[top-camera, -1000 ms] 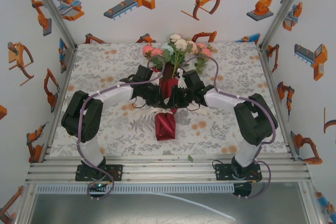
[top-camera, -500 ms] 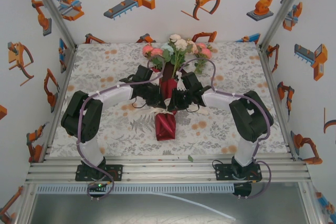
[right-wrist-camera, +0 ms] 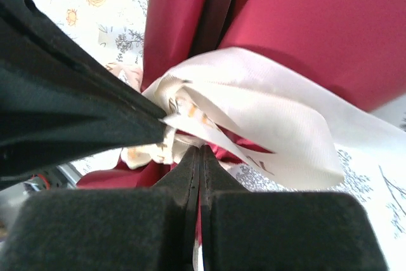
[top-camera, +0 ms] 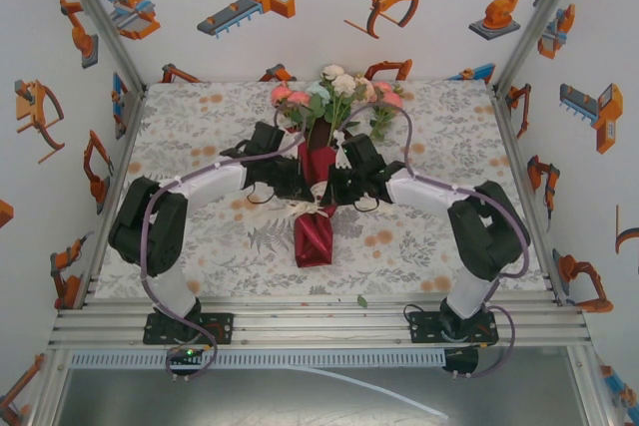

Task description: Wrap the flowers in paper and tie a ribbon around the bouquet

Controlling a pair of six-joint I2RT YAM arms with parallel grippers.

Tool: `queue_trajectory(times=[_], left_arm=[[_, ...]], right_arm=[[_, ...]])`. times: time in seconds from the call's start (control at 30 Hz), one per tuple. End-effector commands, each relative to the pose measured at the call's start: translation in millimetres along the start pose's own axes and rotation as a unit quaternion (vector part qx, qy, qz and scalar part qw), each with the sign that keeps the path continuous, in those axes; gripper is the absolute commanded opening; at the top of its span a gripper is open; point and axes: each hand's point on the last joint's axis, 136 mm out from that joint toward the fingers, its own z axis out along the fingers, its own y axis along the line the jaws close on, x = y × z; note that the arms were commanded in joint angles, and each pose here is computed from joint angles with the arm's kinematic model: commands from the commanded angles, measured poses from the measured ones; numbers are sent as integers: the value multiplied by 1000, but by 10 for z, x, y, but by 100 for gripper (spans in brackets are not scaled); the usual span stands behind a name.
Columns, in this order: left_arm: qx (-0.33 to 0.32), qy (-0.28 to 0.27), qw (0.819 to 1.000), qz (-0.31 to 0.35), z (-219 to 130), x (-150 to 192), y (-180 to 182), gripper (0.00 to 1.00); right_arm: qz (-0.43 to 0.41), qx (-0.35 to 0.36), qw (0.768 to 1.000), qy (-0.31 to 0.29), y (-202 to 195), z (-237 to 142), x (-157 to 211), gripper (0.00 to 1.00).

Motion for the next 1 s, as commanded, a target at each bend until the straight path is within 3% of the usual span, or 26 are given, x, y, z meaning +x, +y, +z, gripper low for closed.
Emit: queue_trajectory(times=[0.0, 0.2, 0.5, 0.7, 0.9, 0.97], left_arm=[[-8, -14, 1000, -4, -228, -40, 51, 0], [6, -7, 1000, -6, -218, 4, 26, 1], [-4, -16, 1000, 10, -294, -64, 6, 30], [-63, -63, 995, 51, -680, -240, 100, 38], [-59, -121, 990, 48, -895, -457, 25, 40], [-39, -143, 988, 45, -876, -554, -33, 46]], right_arm=[[-21, 121, 992, 11, -461, -242, 119, 0], [-30, 150, 988, 19, -551, -299, 148, 0], [-38, 114, 993, 1, -385, -301, 33, 0], [-41, 107, 993, -1, -348, -302, 5, 0], [-44, 98, 994, -5, -294, -320, -42, 0], [-45, 95, 994, -5, -272, -327, -53, 0]])
